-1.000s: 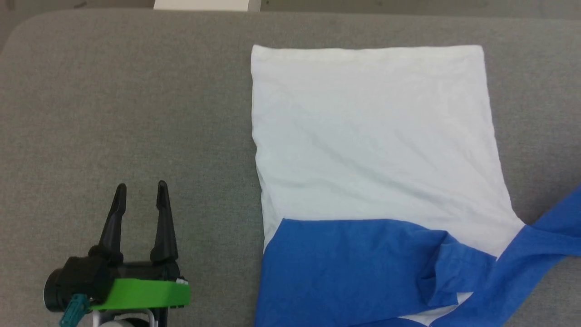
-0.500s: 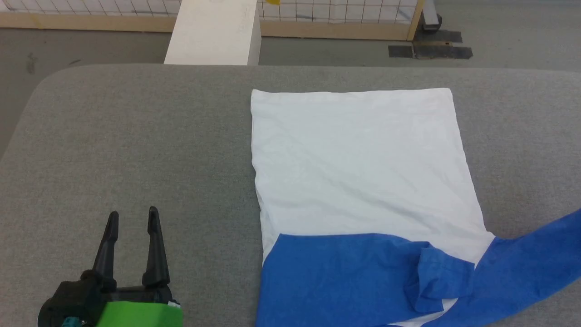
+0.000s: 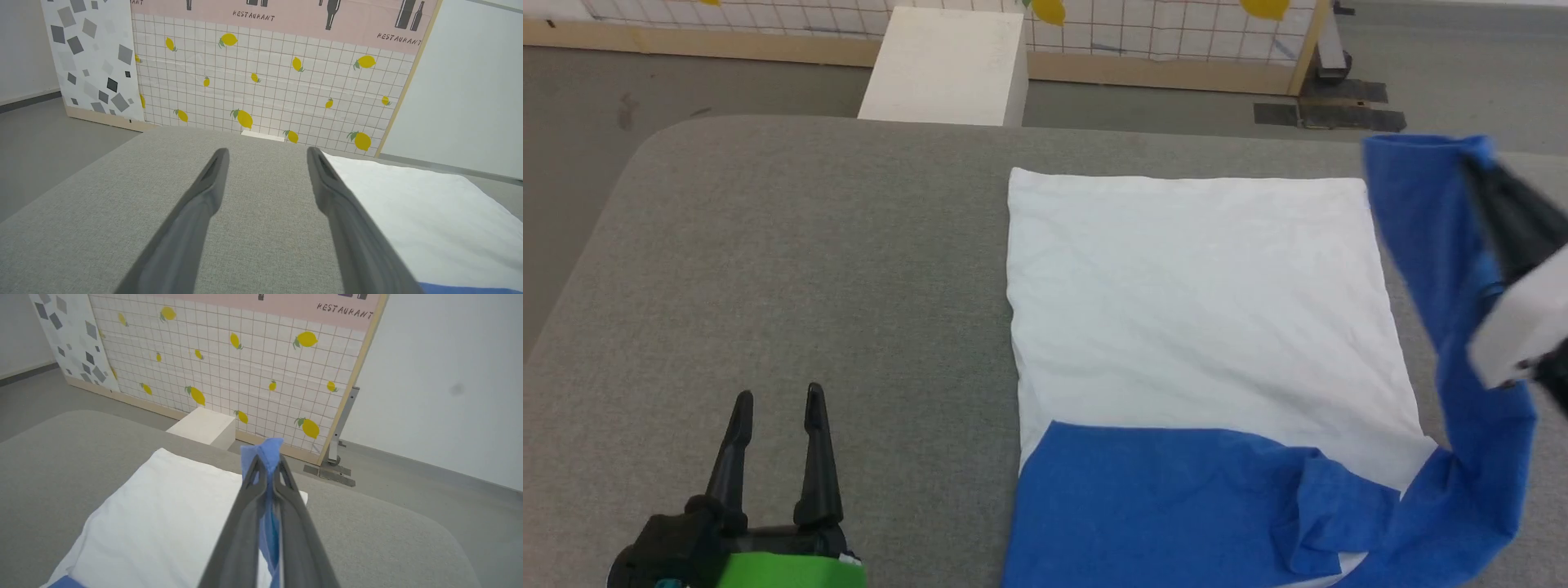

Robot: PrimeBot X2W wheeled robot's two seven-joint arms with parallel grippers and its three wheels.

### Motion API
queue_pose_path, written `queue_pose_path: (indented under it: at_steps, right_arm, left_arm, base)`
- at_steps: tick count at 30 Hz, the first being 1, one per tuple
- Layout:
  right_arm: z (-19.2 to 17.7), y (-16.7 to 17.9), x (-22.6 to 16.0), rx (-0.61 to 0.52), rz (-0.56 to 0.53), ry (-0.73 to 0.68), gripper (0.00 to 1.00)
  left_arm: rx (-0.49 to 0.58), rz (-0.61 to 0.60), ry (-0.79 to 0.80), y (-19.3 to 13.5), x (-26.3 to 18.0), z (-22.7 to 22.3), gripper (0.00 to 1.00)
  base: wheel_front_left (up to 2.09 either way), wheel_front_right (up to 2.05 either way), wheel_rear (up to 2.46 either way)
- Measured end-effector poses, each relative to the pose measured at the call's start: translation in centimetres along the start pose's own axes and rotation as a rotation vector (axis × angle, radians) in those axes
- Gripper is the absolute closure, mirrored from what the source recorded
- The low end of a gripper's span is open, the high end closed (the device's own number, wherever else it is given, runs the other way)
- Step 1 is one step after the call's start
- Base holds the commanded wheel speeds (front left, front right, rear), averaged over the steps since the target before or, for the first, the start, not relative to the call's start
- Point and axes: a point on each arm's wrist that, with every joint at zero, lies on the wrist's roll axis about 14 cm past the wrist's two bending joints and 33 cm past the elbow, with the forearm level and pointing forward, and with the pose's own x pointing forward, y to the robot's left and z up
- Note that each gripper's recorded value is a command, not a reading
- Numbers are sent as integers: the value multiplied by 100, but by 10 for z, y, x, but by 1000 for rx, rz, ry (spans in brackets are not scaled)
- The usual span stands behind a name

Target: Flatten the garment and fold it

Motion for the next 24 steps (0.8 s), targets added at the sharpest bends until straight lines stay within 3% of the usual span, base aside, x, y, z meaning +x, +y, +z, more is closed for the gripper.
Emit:
queue_pose_path:
  at_steps: [7,13,24]
  right_arm:
    - [-12,111,8,20,313,45,100]
    - [-58,189,3,15,538,182,100]
    - [-155,278,-14,18,724,400,100]
  left_arm:
    - [2,37,-10,9,-7,5,0]
    - [-2,55,-1,12,-12,3,0]
    - [-2,103,19,25,-28,0,0]
  base:
    - [0,0,0]
    - [0,0,0]
    - [0,0,0]
